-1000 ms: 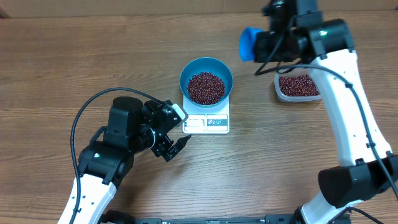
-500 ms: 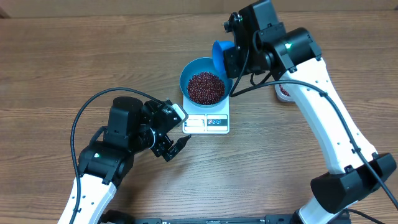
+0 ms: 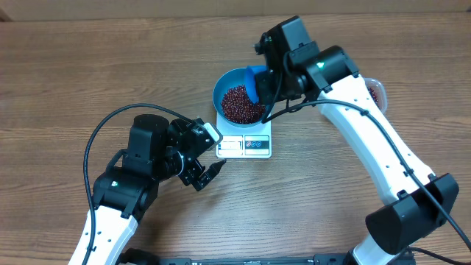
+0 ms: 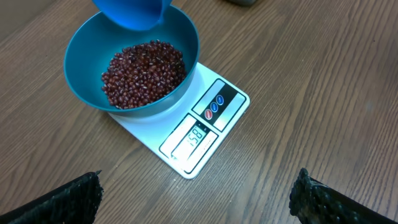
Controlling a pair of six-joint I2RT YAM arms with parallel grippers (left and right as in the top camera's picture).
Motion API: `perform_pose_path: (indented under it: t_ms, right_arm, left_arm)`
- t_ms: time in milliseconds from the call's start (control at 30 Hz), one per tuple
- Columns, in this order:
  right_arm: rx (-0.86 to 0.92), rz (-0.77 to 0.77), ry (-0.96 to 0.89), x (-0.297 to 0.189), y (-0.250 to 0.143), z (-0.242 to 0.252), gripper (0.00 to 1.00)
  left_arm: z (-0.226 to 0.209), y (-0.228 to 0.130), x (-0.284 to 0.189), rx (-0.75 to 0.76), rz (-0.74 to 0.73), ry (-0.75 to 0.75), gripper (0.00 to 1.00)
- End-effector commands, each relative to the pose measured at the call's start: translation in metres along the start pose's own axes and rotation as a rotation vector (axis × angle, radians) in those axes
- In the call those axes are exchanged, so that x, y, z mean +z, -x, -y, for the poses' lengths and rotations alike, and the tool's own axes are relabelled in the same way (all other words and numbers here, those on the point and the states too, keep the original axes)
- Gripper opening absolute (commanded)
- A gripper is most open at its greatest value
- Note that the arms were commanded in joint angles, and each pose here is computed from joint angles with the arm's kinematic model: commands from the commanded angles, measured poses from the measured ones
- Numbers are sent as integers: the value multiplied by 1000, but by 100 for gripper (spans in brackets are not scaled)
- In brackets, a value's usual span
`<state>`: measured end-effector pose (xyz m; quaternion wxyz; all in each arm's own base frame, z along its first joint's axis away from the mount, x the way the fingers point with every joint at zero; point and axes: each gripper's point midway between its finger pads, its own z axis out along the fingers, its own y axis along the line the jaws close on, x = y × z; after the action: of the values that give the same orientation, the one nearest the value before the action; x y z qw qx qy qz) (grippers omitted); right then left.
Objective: Scoop item into bowl and weigh 150g on scale
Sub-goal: 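Tip the blue scoop with the right gripper to pour beans into the bowl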
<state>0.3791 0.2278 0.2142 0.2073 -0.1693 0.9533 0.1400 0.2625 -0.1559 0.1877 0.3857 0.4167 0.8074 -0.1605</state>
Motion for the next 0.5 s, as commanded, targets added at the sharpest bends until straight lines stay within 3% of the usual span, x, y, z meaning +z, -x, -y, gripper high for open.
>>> perform_pose_path:
  t_ms: [0,233,467]
  right_arm:
    - [-28,25,15,-8,1,-16,4]
    - [20,59,-156,2,5,-1,4]
    - [31,65,-170,19,10,2,4]
  left_arm:
    - [0,-1,0,-11,5,-10,99]
    - [0,-1,0,-11,5,-10,100]
    - [0,-1,0,-11,5,-10,100]
